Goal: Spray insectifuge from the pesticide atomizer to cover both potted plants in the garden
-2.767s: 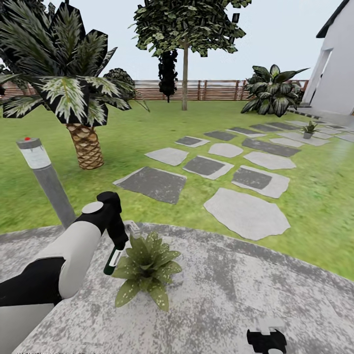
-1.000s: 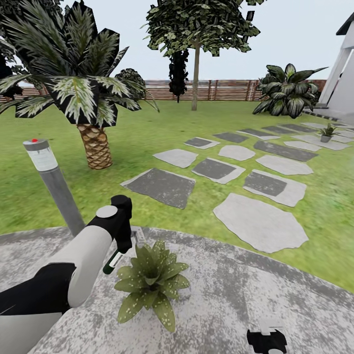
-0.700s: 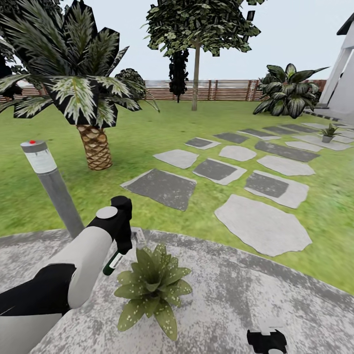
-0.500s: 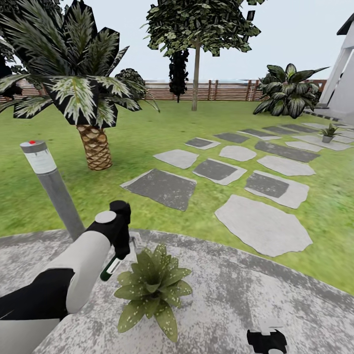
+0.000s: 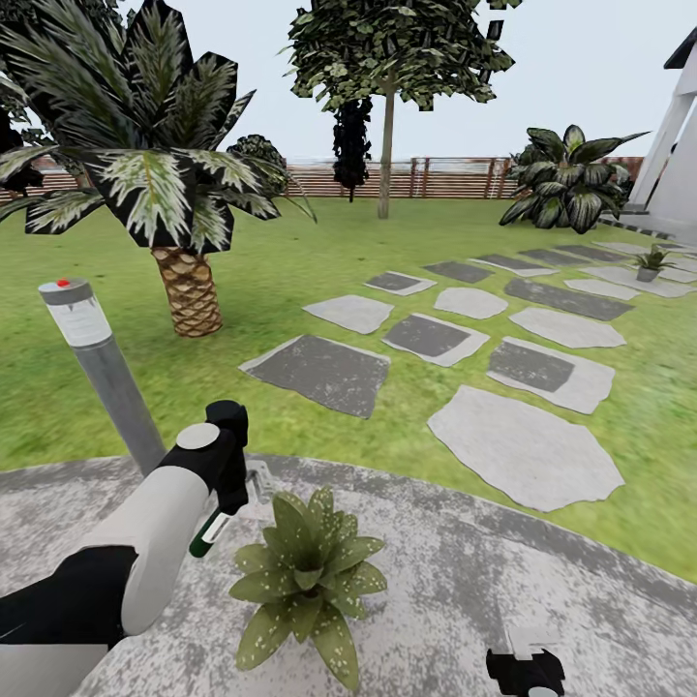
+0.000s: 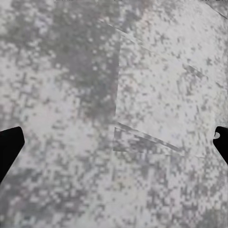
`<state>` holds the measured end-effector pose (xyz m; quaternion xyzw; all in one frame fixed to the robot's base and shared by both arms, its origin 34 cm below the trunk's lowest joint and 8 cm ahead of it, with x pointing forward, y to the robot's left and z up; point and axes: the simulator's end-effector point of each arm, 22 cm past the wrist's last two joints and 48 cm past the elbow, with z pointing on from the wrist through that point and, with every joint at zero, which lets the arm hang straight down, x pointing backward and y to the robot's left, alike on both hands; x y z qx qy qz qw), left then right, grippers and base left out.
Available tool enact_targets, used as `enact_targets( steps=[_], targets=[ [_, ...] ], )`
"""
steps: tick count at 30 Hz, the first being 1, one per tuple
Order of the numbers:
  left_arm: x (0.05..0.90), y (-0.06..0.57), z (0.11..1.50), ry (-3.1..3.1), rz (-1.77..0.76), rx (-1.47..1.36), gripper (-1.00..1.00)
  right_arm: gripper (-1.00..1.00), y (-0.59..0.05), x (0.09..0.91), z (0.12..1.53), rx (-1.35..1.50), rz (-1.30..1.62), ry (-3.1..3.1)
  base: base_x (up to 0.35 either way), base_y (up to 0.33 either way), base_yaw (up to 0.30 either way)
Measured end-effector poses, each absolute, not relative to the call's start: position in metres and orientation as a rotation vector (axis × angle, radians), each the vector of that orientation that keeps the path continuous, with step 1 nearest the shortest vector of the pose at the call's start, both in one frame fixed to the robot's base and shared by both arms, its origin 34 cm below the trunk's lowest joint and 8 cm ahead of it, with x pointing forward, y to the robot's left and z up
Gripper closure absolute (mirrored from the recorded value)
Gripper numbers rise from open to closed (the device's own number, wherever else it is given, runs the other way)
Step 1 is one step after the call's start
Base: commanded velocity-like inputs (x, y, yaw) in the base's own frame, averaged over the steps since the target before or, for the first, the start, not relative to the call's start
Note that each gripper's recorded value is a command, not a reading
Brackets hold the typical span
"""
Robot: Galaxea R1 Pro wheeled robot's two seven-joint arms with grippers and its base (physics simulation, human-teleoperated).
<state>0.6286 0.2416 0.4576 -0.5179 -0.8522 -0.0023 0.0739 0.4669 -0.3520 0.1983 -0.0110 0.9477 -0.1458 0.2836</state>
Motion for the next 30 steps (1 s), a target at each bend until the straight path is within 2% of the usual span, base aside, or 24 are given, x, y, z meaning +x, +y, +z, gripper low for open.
enact_targets(
  steps=[6,13,17,23,30],
  targets=[
    [0.629,0.241,0.458,-2.557,-0.013,-1.559,1.00,-1.00,-0.352,0.467,0.198,-0.028,-0.390,2.537,0.002,0.002,0.000],
    [0.629,0.201,0.460,-2.539,0.030,-1.629,1.00,-1.00,-0.351,0.467,0.198,-0.030,-0.388,2.537,0.000,0.000,0.000],
    [0.634,0.205,0.465,-2.561,0.010,-1.629,1.00,-1.00,-0.351,0.467,0.198,-0.029,-0.388,2.537,0.000,0.000,0.000],
    [0.645,0.250,0.474,-2.620,-0.077,-1.569,1.00,-1.00,-0.351,0.467,0.198,-0.029,-0.388,2.537,0.000,0.000,0.000],
    [0.613,0.215,0.442,-2.554,0.014,-1.603,1.00,-1.00,-0.351,0.467,0.198,-0.028,-0.388,2.537,-0.046,-0.033,0.000]
  ],
)
